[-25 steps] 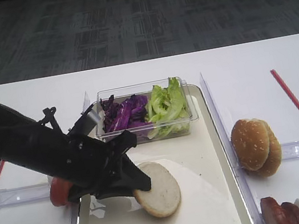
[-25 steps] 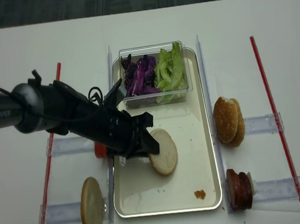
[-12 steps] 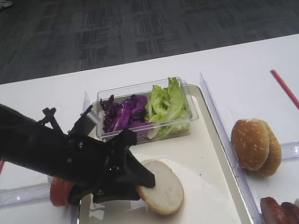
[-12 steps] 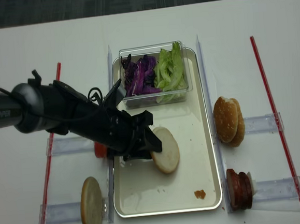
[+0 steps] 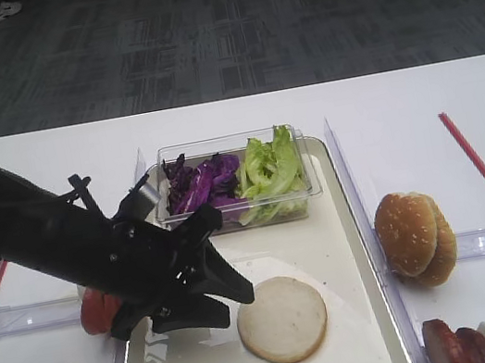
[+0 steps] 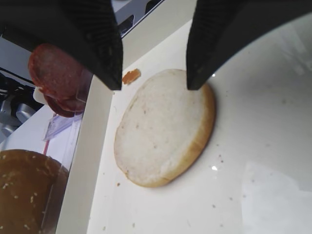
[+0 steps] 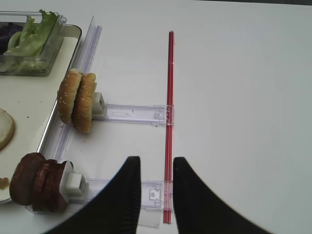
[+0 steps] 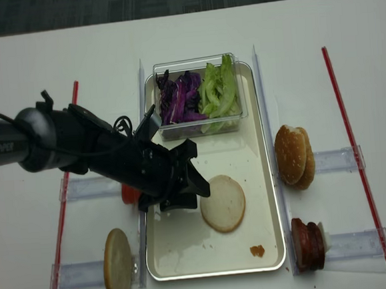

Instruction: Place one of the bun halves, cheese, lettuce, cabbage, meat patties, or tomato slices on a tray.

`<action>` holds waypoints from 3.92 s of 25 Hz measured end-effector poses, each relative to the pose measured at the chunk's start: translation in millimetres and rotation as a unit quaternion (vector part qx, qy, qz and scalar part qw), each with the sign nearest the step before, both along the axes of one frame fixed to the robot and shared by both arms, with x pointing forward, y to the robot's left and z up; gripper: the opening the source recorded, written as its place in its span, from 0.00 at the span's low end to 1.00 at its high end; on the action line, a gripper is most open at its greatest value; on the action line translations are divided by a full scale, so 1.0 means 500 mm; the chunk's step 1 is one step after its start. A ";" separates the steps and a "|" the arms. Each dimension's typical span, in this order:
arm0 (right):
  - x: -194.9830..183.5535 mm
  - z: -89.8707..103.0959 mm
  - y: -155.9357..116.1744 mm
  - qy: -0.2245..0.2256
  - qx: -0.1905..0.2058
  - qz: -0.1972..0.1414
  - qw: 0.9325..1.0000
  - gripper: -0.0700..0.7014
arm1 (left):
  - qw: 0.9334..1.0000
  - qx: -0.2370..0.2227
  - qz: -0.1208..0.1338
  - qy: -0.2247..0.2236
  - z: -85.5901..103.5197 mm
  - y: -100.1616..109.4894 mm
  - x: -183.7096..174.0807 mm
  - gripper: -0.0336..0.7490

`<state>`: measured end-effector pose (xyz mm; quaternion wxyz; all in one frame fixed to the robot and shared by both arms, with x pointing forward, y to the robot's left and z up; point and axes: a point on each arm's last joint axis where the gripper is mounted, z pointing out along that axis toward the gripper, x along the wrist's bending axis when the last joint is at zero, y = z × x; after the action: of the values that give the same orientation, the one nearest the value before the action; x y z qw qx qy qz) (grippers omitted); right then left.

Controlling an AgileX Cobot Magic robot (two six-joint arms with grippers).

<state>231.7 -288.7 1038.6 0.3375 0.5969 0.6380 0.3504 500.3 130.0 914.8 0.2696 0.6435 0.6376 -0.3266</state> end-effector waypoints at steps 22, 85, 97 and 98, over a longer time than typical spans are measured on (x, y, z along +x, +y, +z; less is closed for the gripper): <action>0.000 0.000 0.000 0.000 0.000 0.000 1.000 0.35 | 0.999 0.002 -0.036 0.010 0.026 -0.008 0.014 0.42; 0.000 0.000 0.000 0.000 -0.001 0.001 1.000 0.35 | 0.904 0.412 0.027 -0.112 0.299 0.270 0.046 0.42; 0.000 0.000 0.000 0.000 -0.001 0.001 1.000 0.35 | 0.897 0.414 0.046 -0.150 0.333 0.294 -0.113 0.42; 0.000 0.000 0.000 0.000 -0.001 0.001 1.000 0.35 | 0.896 0.412 0.052 -0.158 0.339 0.296 -0.129 0.42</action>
<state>231.7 -288.7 1038.6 0.3378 0.5962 0.6386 0.3500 435.9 277.9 1084.1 0.0934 0.7061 0.6966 0.0856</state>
